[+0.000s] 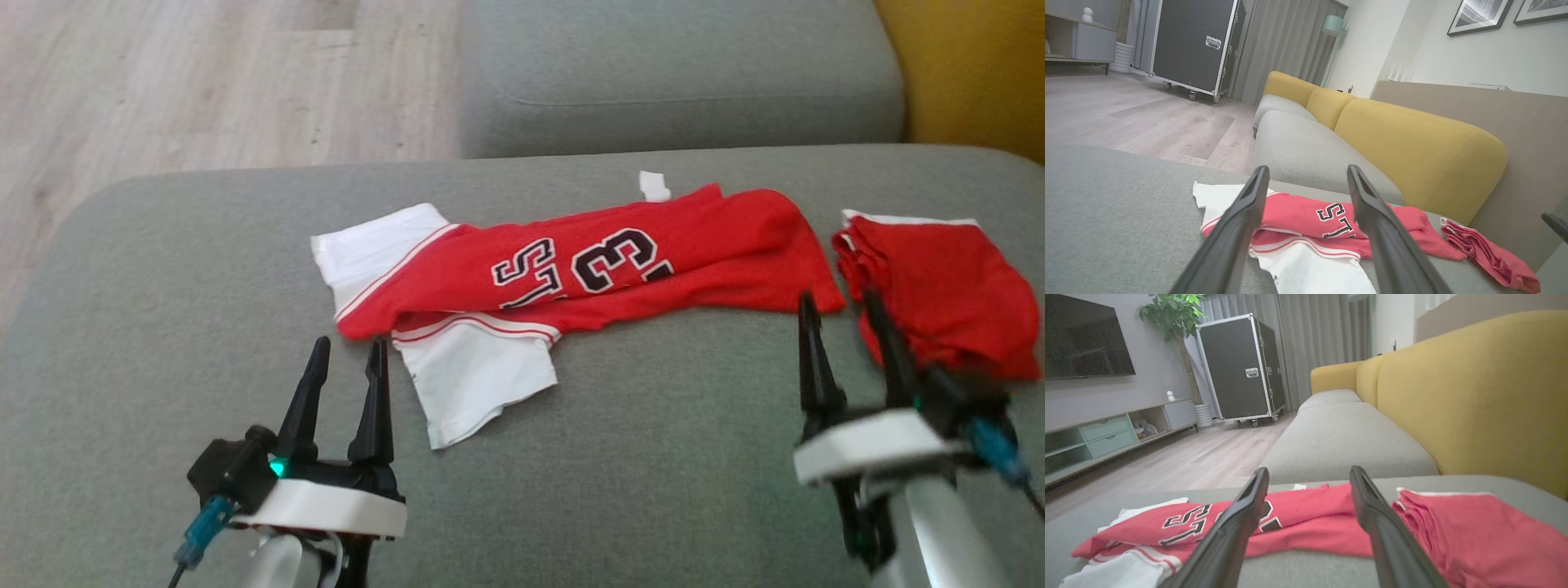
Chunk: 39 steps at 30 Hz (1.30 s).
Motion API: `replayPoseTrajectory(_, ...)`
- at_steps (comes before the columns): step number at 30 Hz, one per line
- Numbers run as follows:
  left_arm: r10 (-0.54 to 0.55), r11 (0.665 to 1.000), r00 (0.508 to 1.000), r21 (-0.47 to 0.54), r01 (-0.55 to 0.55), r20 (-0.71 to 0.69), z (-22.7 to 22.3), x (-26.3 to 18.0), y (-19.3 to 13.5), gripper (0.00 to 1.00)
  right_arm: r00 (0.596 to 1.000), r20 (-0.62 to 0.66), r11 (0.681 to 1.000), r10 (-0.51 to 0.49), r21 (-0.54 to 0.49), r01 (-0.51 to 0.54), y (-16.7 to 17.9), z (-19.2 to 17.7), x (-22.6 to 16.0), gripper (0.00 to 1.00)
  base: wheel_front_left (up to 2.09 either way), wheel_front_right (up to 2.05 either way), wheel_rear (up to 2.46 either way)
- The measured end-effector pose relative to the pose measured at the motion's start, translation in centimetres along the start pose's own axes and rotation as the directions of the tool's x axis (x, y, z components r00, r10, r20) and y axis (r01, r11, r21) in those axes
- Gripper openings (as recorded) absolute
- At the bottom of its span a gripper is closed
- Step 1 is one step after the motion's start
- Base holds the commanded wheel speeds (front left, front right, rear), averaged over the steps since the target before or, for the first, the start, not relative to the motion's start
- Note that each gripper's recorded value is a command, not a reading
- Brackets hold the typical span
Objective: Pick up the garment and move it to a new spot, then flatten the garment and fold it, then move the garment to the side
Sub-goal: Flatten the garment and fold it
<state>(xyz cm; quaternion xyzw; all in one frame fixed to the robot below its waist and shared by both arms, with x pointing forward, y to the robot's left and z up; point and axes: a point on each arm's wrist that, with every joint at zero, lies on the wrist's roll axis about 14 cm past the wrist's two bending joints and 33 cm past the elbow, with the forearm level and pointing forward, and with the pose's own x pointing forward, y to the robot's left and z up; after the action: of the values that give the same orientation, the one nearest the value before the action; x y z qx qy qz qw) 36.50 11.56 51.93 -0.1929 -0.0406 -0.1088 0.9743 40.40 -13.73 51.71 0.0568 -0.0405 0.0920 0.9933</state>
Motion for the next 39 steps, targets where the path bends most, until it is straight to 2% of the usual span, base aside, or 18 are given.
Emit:
replayPoseTrajectory(4, -0.010, 1.000, 1.000, -0.004, 0.010, -0.022, -0.7, 0.4, -0.2, 1.00, 0.999, -0.014, 0.998, -0.038, 0.057, 0.039, -0.7, -0.9, -2.0, 1.00, 0.00, 0.00, 0.00)
replayPoseTrajectory(11, -0.002, 1.000, 0.997, 0.023, 0.003, -0.071, -2.2, 1.4, 0.6, 1.00, 0.999, 0.025, 0.997, -0.046, 0.065, 0.044, -1.0, 0.2, -1.4, 1.00, 0.00, 0.00, 0.00)
replayPoseTrajectory(16, 0.016, 0.993, 0.989, 0.122, 0.002, -0.148, -1.9, 5.7, 3.5, 1.00, 0.997, 0.021, 0.994, -0.072, 0.086, 0.070, -2.1, -0.2, -0.3, 1.00, 0.00, 0.00, 0.00)
replayPoseTrajectory(20, 0.047, 0.973, 0.959, 0.229, 0.019, -0.278, -1.3, 10.0, 6.4, 1.00, 0.996, -0.016, 0.991, -0.087, 0.096, 0.088, -2.7, -1.7, 0.4, 1.00, 0.00, 0.00, 0.00)
replayPoseTrajectory(23, 0.089, 0.962, 0.897, 0.271, 0.036, -0.434, -2.2, 12.6, 8.3, 1.00, 0.994, -0.039, 0.989, -0.099, 0.105, 0.102, -3.2, -2.7, 0.9, 1.00, 0.00, 0.00, 0.00)
replayPoseTrajectory(28, 0.166, 0.952, 0.724, 0.301, 0.060, -0.670, -5.7, 14.0, 10.9, 1.00, 0.991, -0.048, 0.986, -0.123, 0.111, 0.128, -4.4, -3.4, 1.8, 1.00, 0.00, 0.00, 0.00)
replayPoseTrajectory(32, 0.211, 0.953, 0.603, 0.300, 0.049, -0.769, -8.0, 14.4, 12.6, 1.00, 0.986, -0.054, 0.980, -0.156, 0.117, 0.162, -5.6, -3.8, 2.0, 1.00, 0.00, 0.00, 0.00)
replayPoseTrajectory(39, 0.243, 0.955, 0.438, 0.292, 0.048, -0.866, -12.2, 13.9, 14.1, 1.00, 0.978, -0.065, 0.973, -0.197, 0.106, 0.203, -7.3, -4.5, 2.1, 1.00, 0.00, 0.00, 0.00)
